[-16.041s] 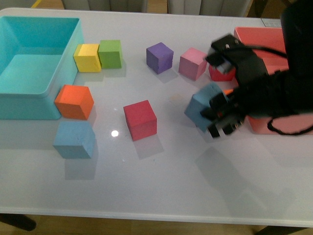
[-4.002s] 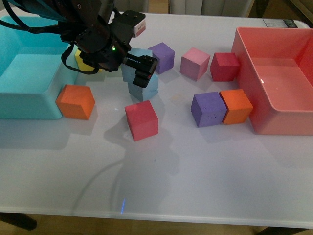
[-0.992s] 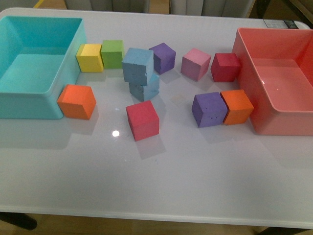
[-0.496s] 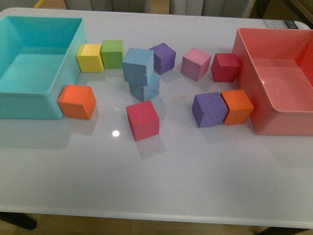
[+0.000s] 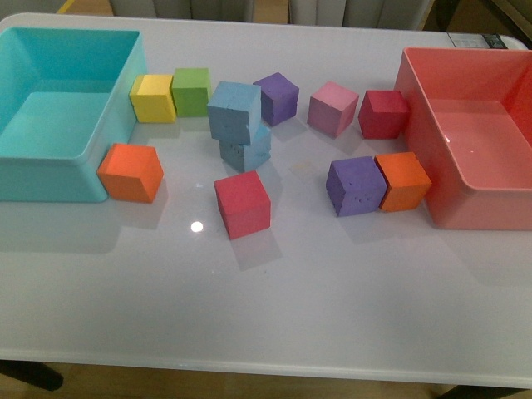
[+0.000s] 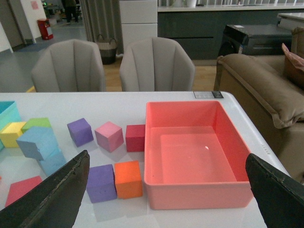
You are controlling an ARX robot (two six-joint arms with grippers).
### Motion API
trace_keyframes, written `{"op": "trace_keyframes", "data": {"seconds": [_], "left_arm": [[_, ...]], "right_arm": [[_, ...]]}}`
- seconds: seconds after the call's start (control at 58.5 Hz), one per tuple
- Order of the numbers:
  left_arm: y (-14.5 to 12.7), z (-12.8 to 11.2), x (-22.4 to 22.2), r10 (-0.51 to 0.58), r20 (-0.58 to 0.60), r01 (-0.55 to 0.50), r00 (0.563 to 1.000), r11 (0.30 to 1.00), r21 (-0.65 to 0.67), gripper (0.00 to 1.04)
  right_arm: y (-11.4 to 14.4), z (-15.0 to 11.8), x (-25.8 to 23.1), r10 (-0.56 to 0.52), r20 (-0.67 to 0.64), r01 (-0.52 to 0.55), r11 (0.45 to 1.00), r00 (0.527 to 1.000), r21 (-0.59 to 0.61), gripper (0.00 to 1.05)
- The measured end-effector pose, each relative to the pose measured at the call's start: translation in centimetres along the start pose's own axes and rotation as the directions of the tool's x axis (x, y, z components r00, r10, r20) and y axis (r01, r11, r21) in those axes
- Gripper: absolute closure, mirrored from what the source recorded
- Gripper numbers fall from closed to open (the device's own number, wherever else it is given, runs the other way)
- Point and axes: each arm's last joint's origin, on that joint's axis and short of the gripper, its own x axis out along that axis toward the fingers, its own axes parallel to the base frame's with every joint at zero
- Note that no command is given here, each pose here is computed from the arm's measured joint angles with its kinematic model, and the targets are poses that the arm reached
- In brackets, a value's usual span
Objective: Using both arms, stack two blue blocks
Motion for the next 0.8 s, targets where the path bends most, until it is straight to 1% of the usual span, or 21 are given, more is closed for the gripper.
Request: {"op": "trace_keyframes", "data": {"seconds": [0.017,0.086,0.171,0.239,0.291,0.308,0.41,0.445,0.513,0.804], "left_arm": [[0.0,0.0,0.0,0.0,0.0,0.0,1.0,1.0,0.0,0.94],[0.0,0.0,0.0,0.0,0.0,0.0,1.0,1.0,0.0,0.8],[0.0,0.0,0.0,0.0,0.0,0.0,1.0,1.0,0.0,0.55],[0.0,0.0,0.0,0.0,0.0,0.0,1.0,1.0,0.0,0.44],[0.0,0.0,0.0,0.0,0.0,0.0,1.0,1.0,0.0,0.33],[0.0,0.0,0.0,0.0,0.0,0.0,1.0,1.0,0.0,0.32],[0.0,0.0,0.0,0.0,0.0,0.0,1.0,1.0,0.0,0.12],[0.0,0.0,0.0,0.0,0.0,0.0,1.0,1.0,0.0,0.08],[0.0,0.0,0.0,0.0,0.0,0.0,1.0,1.0,0.0,0.1],[0.0,0.0,0.0,0.0,0.0,0.0,1.0,1.0,0.0,0.09]], "right_arm": [[0.0,0.0,0.0,0.0,0.0,0.0,1.0,1.0,0.0,0.09],[0.0,0.0,0.0,0.0,0.0,0.0,1.0,1.0,0.0,0.09],[0.0,0.0,0.0,0.0,0.0,0.0,1.0,1.0,0.0,0.09],[0.0,0.0,0.0,0.0,0.0,0.0,1.0,1.0,0.0,0.09],[0.0,0.0,0.0,0.0,0.0,0.0,1.0,1.0,0.0,0.09],[0.0,0.0,0.0,0.0,0.0,0.0,1.0,1.0,0.0,0.09],[0.0,0.0,0.0,0.0,0.0,0.0,1.0,1.0,0.0,0.09],[0.0,0.0,0.0,0.0,0.0,0.0,1.0,1.0,0.0,0.09],[0.0,0.0,0.0,0.0,0.0,0.0,1.0,1.0,0.0,0.09],[0.0,0.0,0.0,0.0,0.0,0.0,1.0,1.0,0.0,0.09]]}}
